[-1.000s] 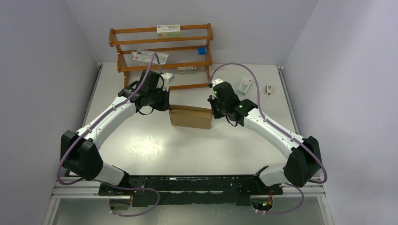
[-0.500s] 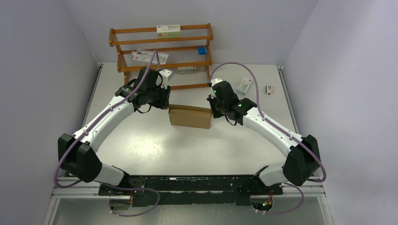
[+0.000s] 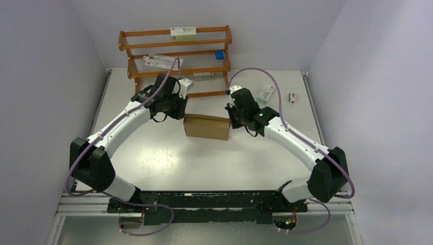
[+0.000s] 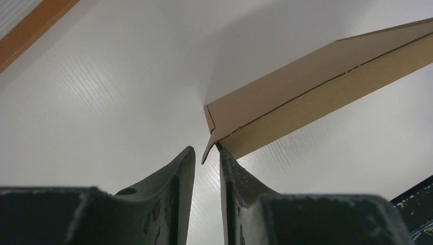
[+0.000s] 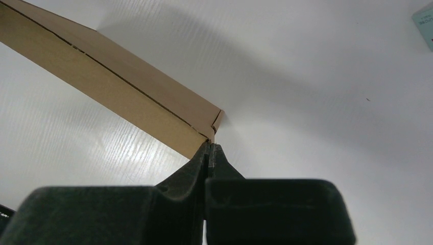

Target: Fold the paper box

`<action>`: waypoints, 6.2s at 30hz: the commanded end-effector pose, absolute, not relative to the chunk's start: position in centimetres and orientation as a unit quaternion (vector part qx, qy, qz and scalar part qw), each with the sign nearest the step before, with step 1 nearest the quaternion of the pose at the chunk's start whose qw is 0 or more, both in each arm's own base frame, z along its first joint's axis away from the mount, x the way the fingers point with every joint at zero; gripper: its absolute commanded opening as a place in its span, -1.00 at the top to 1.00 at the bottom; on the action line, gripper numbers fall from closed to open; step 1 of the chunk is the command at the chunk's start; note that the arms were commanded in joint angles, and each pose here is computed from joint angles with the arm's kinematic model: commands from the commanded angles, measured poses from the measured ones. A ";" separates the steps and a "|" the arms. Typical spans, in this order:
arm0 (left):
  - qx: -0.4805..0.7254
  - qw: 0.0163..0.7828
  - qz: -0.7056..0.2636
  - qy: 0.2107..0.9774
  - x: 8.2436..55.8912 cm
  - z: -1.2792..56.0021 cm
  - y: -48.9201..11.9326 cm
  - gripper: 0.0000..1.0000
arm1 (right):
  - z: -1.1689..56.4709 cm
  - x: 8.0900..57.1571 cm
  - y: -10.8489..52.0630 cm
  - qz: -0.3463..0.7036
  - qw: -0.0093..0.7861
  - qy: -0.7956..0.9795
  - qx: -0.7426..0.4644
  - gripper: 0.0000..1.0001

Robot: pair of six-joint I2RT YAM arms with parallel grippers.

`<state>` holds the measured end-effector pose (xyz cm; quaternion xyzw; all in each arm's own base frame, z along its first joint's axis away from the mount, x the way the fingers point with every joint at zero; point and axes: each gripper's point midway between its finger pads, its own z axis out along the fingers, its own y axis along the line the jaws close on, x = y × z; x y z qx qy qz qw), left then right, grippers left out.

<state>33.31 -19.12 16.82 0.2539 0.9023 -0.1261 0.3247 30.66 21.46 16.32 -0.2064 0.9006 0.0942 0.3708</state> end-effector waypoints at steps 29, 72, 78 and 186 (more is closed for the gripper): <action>0.146 0.307 -0.189 0.921 32.3 16.4 -20.9 0.90 | 15.7 31.2 22.0 0.101 0.328 0.939 -0.025 1.00; 0.030 0.379 -0.169 0.910 30.1 13.2 -20.5 0.90 | 13.4 29.9 22.2 0.064 0.425 0.903 -0.003 1.00; 0.033 0.397 -0.132 0.908 29.9 11.5 -19.3 0.90 | 13.2 29.7 22.0 0.067 0.427 0.902 -0.005 1.00; -0.169 0.415 -0.316 0.836 31.8 16.3 -19.3 -0.58 | 11.2 31.6 20.3 0.358 0.384 0.817 0.239 0.02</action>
